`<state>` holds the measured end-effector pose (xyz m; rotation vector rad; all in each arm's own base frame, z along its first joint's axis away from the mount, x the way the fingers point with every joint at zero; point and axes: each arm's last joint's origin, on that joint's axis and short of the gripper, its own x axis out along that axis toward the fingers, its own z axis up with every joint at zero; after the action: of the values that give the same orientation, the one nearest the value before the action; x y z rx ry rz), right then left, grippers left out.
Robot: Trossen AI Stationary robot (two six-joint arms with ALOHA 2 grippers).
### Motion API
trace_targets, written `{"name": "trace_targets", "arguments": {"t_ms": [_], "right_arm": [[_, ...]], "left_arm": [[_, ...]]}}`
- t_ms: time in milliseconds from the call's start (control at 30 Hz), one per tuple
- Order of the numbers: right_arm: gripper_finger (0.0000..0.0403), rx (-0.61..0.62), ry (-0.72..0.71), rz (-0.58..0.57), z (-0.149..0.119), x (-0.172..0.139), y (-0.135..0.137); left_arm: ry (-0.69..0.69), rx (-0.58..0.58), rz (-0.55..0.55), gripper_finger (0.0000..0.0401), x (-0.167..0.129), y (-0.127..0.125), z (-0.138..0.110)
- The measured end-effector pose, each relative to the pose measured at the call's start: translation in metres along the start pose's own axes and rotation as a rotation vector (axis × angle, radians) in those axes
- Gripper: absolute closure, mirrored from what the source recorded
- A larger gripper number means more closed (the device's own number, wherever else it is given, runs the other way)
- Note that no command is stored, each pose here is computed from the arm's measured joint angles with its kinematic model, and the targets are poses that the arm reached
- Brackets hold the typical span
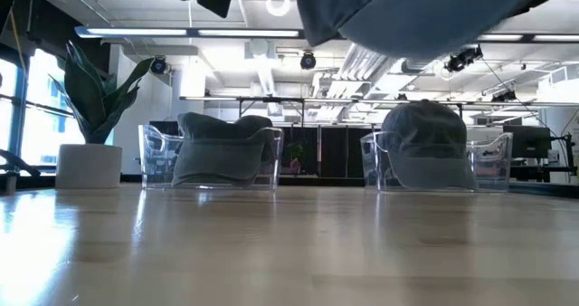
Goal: Pick & Place hat
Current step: Put the gray cap into the right transparent bin
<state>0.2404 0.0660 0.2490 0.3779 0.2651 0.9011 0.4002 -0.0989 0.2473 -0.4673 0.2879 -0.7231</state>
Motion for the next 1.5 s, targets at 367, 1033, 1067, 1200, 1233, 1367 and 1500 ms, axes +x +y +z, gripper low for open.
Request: {"name": "trace_targets", "arguments": {"t_ms": [367,1033,1067,1200,1233,1367,1500], "right_arm": [[0.04,0.123,0.081,-0.005,-0.009,0.0,-0.002],[0.0392,0.161,0.089,0.035,-0.004,-0.007,0.018],[0.039,0.168,0.083,0.018,-0.004,-0.007,0.018],[0.0361,0.226,0.061,-0.056,-0.004,-0.008,0.014],[0.0347,0.247,0.056,-0.066,-0.004,-0.009,0.013],[0.0275,0.292,0.042,-0.093,-0.002,-0.012,0.009],[0.0198,0.301,0.05,-0.091,-0.002,-0.014,0.007]], "left_arm": [[0.093,-0.088,-0.178,0.0255,-0.001,-0.005,-0.002],[0.052,-0.047,-0.231,0.0393,-0.009,0.002,0.009],[0.045,-0.039,-0.222,0.0396,-0.011,0.004,0.011],[0.033,-0.028,-0.194,0.0397,-0.011,0.006,0.011],[0.023,-0.019,-0.178,0.0397,-0.012,0.008,0.012],[0.024,0.008,-0.143,0.0399,-0.012,0.01,0.01],[0.033,0.016,-0.11,0.04,-0.014,0.014,0.009]]}}
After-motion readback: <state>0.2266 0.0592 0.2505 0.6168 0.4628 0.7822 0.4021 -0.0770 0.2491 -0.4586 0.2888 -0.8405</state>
